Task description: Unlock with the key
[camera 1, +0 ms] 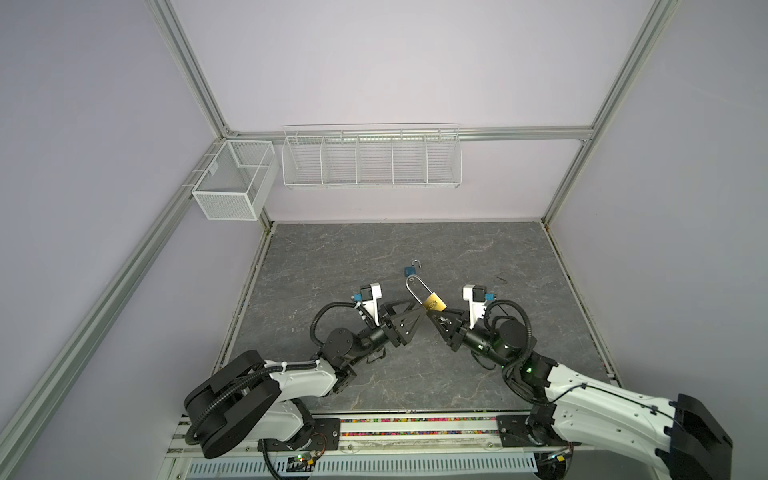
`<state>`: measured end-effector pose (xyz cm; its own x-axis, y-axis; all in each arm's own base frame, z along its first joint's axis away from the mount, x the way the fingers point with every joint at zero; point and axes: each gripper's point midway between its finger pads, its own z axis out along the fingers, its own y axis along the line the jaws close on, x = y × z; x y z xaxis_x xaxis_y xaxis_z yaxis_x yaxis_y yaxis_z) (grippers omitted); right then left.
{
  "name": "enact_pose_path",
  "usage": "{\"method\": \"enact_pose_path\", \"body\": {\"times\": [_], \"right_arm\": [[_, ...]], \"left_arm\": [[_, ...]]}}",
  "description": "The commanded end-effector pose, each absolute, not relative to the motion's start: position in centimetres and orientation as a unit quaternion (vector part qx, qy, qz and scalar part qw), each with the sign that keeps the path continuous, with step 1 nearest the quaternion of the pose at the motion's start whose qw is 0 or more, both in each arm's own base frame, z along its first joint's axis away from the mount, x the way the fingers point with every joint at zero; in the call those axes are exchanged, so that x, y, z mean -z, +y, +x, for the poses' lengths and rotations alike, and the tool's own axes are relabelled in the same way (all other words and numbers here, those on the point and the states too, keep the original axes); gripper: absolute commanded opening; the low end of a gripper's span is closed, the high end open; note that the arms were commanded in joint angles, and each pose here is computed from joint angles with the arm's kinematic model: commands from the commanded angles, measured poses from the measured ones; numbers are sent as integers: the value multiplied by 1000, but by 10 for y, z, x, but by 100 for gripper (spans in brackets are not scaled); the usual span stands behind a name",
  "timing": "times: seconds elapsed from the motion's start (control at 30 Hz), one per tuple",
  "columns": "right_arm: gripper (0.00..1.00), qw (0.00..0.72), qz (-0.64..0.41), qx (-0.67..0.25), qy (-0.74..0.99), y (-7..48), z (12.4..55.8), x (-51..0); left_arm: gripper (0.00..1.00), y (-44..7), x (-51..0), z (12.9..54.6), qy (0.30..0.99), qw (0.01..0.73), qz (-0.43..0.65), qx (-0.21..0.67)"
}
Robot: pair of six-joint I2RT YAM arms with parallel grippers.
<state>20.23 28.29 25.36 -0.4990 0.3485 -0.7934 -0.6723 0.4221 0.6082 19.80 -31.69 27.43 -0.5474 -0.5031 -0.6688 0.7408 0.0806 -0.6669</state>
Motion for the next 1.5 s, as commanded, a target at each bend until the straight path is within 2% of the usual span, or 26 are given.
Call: {"method": "enact_pose_path", "body": {"times": [0.0, 0.13, 0.3, 0.47, 0.53, 0.6, 0.67, 0.8, 0.93, 0.97, 1.07, 1.13, 1.37, 1.43, 1.47], "right_arm": [[6, 524, -116, -572, 621, 282, 198, -308], [6, 526, -114, -571, 620, 280, 198, -308], [6, 532, -112, -567, 619, 276, 198, -310], [6, 538, -108, -563, 618, 273, 199, -312], [6, 538, -109, -563, 618, 273, 199, -313], [6, 538, -109, -562, 619, 273, 199, -313], [6, 539, -108, -561, 619, 272, 199, -313], [6, 540, -103, -554, 625, 269, 200, -310], [7, 544, -99, -546, 629, 265, 201, -309], [14, 544, -100, -542, 633, 264, 201, -307], [52, 546, -97, -527, 644, 258, 202, -302], [64, 544, -95, -512, 658, 252, 201, -294], [79, 529, -87, -458, 709, 229, 197, -264], [79, 522, -89, -448, 720, 225, 194, -255], [77, 514, -91, -439, 731, 223, 193, -247]], "left_arm": [[77, -328, -289, 196, 547, 459, 126, 689], [70, -337, -292, 198, 545, 446, 130, 698], [53, -345, -293, 194, 542, 425, 145, 710], [40, -355, -294, 185, 537, 398, 174, 723], [30, -358, -296, 182, 534, 391, 182, 727], [16, -358, -298, 182, 532, 390, 183, 729], [9, -357, -300, 182, 530, 394, 181, 729], [0, -353, -304, 182, 526, 400, 176, 730], [0, -347, -308, 184, 524, 408, 162, 729], [0, -345, -309, 185, 525, 411, 155, 729], [0, -338, -314, 189, 523, 417, 139, 730], [0, -331, -316, 193, 523, 422, 125, 730], [0, -309, -304, 213, 548, 444, 71, 706], [0, -303, -301, 217, 554, 442, 54, 704], [0, -301, -300, 218, 556, 444, 48, 701]]}}
